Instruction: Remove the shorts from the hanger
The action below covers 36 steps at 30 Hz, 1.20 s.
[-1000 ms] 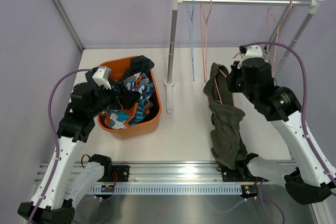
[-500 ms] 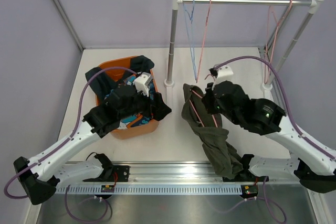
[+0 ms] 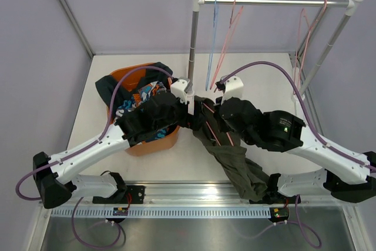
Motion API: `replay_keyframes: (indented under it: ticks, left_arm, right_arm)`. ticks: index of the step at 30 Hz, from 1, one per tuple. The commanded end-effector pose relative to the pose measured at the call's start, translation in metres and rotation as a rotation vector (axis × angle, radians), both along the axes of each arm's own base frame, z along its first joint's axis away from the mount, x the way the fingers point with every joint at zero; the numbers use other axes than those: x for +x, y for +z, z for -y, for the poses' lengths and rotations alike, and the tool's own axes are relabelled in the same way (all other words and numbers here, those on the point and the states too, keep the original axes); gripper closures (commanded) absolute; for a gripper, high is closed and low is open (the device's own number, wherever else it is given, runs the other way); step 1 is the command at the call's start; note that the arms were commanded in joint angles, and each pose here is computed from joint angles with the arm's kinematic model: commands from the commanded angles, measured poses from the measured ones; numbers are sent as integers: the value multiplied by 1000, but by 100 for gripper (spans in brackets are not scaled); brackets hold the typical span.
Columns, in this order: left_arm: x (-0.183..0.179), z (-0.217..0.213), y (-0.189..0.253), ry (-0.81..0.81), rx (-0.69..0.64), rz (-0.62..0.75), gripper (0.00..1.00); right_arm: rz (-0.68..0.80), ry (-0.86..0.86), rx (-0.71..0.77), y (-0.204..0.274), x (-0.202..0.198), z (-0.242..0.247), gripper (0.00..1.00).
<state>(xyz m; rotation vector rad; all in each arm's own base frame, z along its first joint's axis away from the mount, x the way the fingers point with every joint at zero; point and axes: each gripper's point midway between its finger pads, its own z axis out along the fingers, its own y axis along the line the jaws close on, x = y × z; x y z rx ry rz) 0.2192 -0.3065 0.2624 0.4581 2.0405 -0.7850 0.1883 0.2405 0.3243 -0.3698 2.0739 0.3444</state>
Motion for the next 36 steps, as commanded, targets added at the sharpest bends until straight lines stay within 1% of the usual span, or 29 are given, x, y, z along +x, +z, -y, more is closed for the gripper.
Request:
replay_keyframes:
  ticks: [1, 5, 7, 8, 9, 10, 11, 12, 13, 14, 15, 18, 23, 24, 26, 29, 31, 34, 36]
  left_arm:
    - [16, 4, 19, 67, -32, 68, 5]
    - [20, 6, 11, 87, -6, 65, 9]
    - [22, 6, 7, 94, 9, 64, 18]
    - [23, 6, 7, 97, 9, 64, 24]
    - [23, 6, 7, 100, 14, 63, 43]
    - [25, 5, 7, 111, 14, 64, 56]
    - [25, 4, 8, 118, 15, 68, 68]
    - [26, 3, 9, 126, 18, 70, 76]
    - [30, 1, 11, 146, 24, 81, 91]
    - [33, -2, 12, 163, 34, 87, 98]
    - [36, -6, 11, 189, 52, 94, 100]
    - [45, -13, 15, 246, 70, 115, 100]
    - [65, -36, 31, 409, 100, 169, 100]
    - [68, -40, 26, 425, 131, 166, 100]
    - [79, -50, 23, 468, 149, 154, 100]
    - [89, -56, 14, 481, 159, 131, 100]
    - [93, -51, 6, 459, 170, 117, 100]
    - [101, -48, -7, 473, 210, 91, 100]
    - [103, -45, -10, 467, 205, 75, 100]
  right_arm:
    - [51, -38, 79, 28, 3, -4, 100]
    - [57, -35, 77, 30, 1, -5, 100]
    - [60, -33, 83, 32, 1, -6, 100]
    - [62, -33, 83, 32, 1, -6, 100]
    - [63, -32, 82, 32, 0, -6, 100]
    - [61, -29, 80, 32, 0, -6, 100]
    - [62, -31, 78, 32, 0, -6, 100]
    - [59, -28, 75, 31, -1, -6, 100]
    - [61, -24, 79, 31, -1, -7, 100]
    - [60, -20, 81, 32, -2, -7, 100]
    - [61, -11, 81, 32, -4, -9, 100]
    - [61, 1, 82, 33, -6, -11, 100]
    - [57, 21, 59, 31, -13, -11, 100]
    - [59, 24, 60, 32, -15, -10, 100]
    - [63, 24, 69, 34, -18, -5, 100]
    - [72, 32, 95, 39, -22, 0, 100]
    - [74, 40, 106, 41, -25, 0, 100]
    - [76, 60, 105, 42, -28, -2, 100]
    - [78, 61, 100, 42, -29, -3, 100]
